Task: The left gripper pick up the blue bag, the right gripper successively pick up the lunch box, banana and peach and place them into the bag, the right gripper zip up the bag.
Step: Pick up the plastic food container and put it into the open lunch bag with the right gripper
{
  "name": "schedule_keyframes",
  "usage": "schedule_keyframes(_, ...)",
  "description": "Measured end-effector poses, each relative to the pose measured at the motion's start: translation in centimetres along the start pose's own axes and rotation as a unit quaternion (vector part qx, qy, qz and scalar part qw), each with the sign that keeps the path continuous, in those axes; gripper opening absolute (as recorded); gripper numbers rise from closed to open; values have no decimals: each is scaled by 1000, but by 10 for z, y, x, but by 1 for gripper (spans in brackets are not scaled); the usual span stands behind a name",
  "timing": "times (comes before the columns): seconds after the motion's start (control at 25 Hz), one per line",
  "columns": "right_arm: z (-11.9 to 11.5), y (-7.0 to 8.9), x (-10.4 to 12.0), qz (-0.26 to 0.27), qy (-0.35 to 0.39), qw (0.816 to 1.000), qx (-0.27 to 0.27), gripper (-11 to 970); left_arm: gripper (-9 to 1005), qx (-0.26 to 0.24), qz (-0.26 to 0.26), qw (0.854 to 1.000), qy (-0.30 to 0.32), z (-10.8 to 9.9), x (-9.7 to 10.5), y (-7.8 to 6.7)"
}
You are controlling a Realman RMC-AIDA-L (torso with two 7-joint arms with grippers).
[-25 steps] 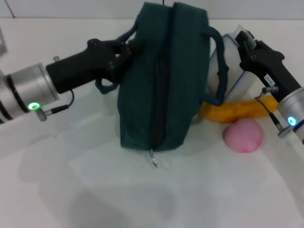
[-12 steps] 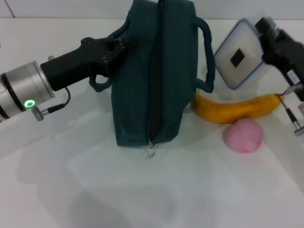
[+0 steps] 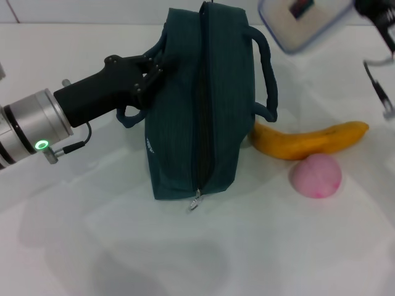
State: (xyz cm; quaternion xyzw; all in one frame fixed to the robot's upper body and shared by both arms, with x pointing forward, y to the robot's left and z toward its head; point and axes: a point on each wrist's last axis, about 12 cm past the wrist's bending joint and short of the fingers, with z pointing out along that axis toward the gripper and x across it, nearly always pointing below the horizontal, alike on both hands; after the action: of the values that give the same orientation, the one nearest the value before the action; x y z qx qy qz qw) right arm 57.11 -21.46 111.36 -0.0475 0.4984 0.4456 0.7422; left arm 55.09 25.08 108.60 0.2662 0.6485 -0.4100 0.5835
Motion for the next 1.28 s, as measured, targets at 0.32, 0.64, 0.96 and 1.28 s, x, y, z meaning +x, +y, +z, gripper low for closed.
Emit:
schedule_keyframes(0.32, 64, 25, -2, 34, 10, 993, -115, 94, 40, -3, 25, 1000, 0, 1, 5, -2)
schedule_keyframes(0.64, 71, 31, 7, 35, 57, 987, -146, 94, 36, -19, 44, 999, -2, 1, 8, 0)
schedule_keyframes(0.96, 39, 13, 23, 20, 115, 990, -75, 100, 36, -77, 58, 995, -33, -2, 14, 6)
schedule_keyframes(1.28, 34, 17, 42, 21, 197, 977, -84, 138, 36, -96, 64, 992, -46, -4, 18, 6)
